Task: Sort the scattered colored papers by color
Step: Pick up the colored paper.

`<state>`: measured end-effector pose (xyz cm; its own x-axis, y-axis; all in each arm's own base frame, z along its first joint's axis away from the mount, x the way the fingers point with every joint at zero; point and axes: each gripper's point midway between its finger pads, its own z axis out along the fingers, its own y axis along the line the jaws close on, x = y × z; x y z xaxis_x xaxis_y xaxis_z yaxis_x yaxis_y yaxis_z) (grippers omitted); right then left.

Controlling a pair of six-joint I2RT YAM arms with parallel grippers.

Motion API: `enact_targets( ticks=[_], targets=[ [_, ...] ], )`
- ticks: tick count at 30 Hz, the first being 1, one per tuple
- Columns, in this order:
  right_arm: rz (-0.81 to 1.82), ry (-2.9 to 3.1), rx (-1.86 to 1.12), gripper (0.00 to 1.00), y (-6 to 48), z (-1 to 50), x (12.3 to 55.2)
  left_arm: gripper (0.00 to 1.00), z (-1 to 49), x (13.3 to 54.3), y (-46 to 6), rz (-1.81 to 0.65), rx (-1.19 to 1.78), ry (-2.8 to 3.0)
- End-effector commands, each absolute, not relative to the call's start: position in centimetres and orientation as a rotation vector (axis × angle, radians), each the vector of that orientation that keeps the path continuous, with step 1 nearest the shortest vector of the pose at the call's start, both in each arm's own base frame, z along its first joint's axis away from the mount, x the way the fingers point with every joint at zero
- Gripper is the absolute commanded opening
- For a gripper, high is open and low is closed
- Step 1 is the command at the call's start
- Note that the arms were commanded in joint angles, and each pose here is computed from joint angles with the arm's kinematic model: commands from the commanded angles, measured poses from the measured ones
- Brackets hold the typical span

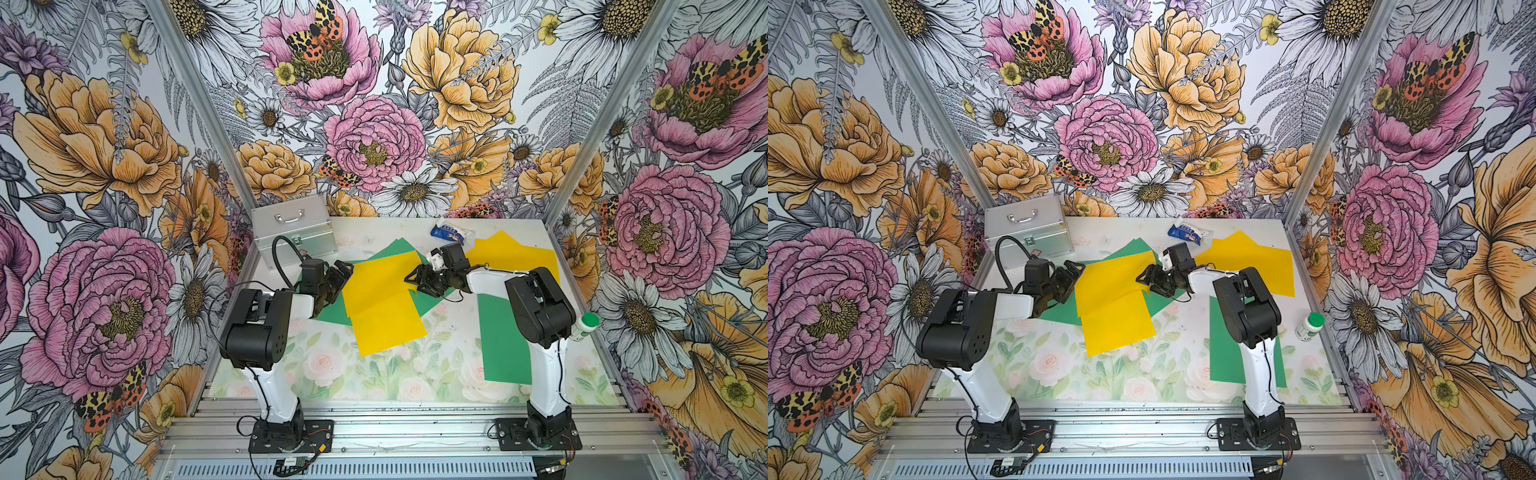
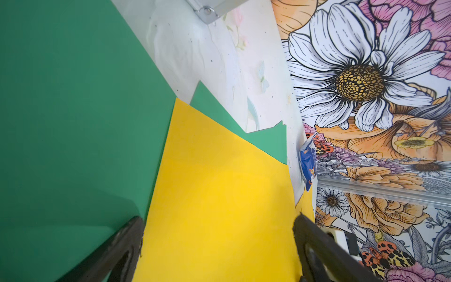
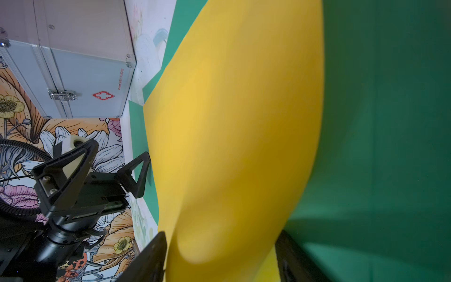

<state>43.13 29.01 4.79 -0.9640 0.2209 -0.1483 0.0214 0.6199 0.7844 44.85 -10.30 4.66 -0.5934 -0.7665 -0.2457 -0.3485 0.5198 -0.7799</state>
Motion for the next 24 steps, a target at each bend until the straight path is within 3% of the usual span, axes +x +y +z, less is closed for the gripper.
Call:
enact_targets(
  ticks=[1, 3, 9, 12, 17, 24],
  targets=[
    [1.297, 2.618, 0.184, 0.72, 30.1, 4.5, 43.4, 0.98, -0.8, 40.7, -12.2, -0.937, -1.002, 2.408],
    [1.304, 2.61, 0.188, 0.71, 30.3, 4.8, 43.9, 0.98, -0.7, 40.9, -12.6, -0.947, -0.994, 2.411],
    [1.304, 2.581, 0.197, 0.34, 30.1, 6.0, 44.5, 0.98, 1.3, 41.7, -13.1, -1.002, -0.967, 2.376],
    [1.288, 2.563, 0.196, 0.25, 29.7, 6.7, 44.7, 0.98, 3.4, 42.4, -13.2, -1.031, -0.939, 2.334],
    [1.256, 2.537, 0.204, 0.24, 29.1, 7.4, 45.0, 0.98, 9.1, 42.7, -13.3, -1.034, -0.863, 2.252],
    [1.198, 2.444, 0.283, 0.21, 27.7, 8.4, 45.7, 0.98, 13.3, 39.5, -15.0, -0.97, -0.827, 2.208]
  ],
)
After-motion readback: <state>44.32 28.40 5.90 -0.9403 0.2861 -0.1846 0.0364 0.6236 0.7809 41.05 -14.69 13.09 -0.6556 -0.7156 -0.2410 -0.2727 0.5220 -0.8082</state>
